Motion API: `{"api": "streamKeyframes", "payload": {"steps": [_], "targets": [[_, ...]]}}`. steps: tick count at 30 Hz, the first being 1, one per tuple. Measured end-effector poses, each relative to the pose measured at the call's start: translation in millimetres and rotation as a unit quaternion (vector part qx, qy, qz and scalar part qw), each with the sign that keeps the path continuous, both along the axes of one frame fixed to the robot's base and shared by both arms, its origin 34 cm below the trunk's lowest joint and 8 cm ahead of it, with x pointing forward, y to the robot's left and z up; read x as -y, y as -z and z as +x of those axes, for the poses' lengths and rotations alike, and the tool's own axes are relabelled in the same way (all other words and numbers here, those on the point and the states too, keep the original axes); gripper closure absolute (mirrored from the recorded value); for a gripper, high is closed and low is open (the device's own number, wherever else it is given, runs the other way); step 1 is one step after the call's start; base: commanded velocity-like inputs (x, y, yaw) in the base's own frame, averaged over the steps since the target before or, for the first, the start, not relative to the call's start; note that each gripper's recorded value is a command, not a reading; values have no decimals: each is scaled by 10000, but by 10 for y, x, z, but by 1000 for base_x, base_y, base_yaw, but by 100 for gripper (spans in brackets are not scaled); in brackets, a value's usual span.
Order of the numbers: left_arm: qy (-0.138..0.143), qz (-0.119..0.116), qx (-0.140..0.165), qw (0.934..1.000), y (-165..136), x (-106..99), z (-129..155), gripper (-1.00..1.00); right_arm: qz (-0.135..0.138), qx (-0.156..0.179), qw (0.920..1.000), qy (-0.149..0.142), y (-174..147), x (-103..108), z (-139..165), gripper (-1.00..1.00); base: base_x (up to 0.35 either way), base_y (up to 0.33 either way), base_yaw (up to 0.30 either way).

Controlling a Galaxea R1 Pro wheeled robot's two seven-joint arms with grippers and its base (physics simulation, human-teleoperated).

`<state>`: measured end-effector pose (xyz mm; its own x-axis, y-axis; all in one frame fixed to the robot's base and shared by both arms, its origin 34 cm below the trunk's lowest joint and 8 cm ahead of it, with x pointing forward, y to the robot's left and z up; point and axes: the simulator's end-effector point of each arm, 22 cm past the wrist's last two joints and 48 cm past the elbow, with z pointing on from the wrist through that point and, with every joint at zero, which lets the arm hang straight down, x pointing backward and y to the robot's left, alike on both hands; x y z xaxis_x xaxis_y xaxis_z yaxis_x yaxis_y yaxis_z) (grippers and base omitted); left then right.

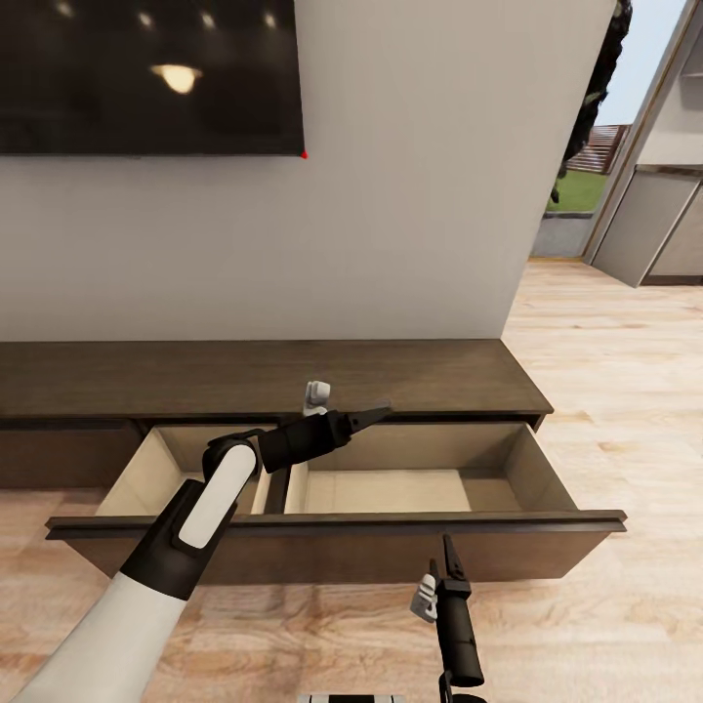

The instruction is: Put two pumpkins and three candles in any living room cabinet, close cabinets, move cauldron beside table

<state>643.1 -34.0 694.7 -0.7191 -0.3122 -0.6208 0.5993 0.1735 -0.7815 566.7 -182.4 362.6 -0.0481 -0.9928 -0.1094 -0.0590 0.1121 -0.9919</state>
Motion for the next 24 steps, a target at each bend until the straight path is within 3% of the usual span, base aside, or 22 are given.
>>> {"api": "streamKeyframes", "payload": {"steps": [24], "targets": [[-8, -19, -10, 10000, -48, -9, 19, -100, -7, 6, 10000, 1, -46, 18, 15, -100, 0, 0, 0]]}}
